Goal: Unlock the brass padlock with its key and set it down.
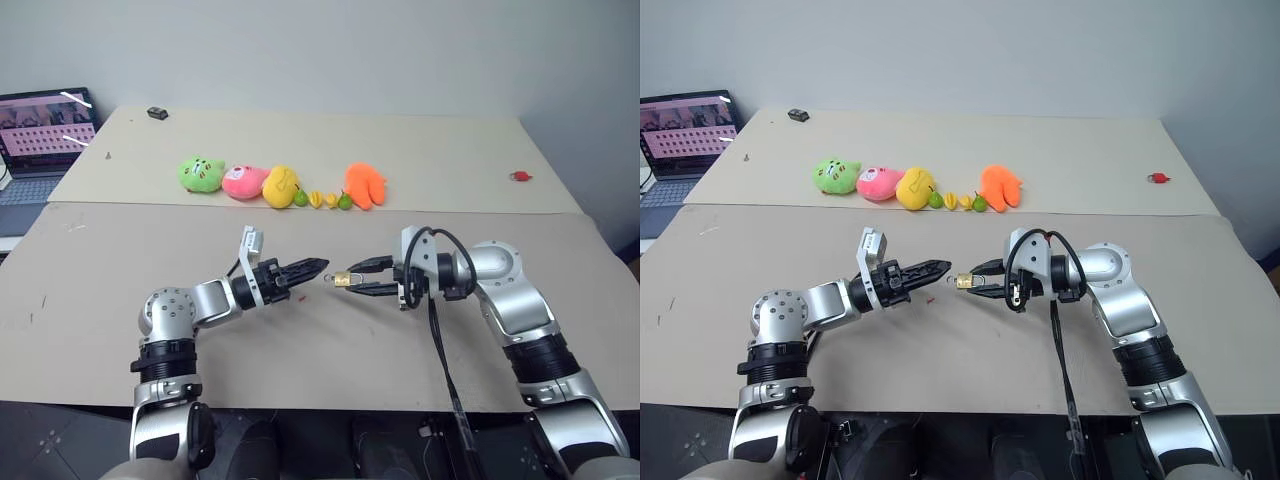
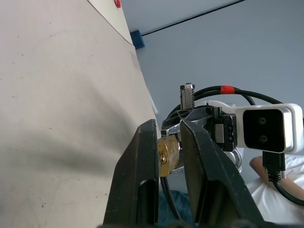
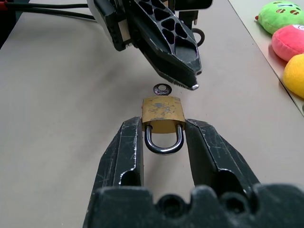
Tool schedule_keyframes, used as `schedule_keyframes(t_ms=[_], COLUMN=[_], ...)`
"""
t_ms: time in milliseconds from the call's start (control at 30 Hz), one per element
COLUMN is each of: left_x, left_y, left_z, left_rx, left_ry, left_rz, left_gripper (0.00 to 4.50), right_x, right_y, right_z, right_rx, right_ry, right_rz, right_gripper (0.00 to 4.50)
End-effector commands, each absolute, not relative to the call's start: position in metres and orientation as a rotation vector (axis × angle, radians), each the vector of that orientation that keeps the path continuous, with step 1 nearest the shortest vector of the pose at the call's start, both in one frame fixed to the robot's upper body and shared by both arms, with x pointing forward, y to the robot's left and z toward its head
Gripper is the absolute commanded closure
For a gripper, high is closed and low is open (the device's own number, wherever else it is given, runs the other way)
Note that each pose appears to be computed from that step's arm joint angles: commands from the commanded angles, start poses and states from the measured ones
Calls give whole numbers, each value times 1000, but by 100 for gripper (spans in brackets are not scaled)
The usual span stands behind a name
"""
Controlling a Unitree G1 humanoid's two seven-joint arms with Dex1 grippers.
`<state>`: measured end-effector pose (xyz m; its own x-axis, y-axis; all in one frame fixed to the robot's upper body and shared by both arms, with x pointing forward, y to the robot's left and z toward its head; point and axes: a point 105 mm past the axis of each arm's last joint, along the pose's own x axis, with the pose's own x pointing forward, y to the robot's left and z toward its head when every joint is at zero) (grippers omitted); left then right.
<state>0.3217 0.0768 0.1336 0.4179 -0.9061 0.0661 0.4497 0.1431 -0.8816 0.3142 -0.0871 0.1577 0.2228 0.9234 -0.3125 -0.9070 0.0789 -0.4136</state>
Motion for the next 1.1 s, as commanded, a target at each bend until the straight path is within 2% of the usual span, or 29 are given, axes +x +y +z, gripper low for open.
schedule_keyframes(t_ms=[33, 167, 700, 800, 1100], left_x=[318, 307, 310, 309, 303], left_y=[74, 75, 81, 82, 77], left_z=[138, 132, 130, 127, 122], left_rx=[-1001, -983, -1017, -1019, -1003], left_ry=[555, 601, 589, 599, 623], left_rz=[-1084, -1108, -1072, -1063, -1070], left_gripper=[365, 365, 365, 442, 448], right_x=[311, 311, 310, 311, 311], right_y=[-84, -85, -86, -85, -85], right_z=[178, 180, 179, 180, 182], right_rx=[-601, -595, -588, -586, -587], right_ry=[-109, -114, -104, -106, -111], right_rz=[1375, 1371, 1374, 1374, 1377], right_gripper=[357, 357, 357, 357, 357])
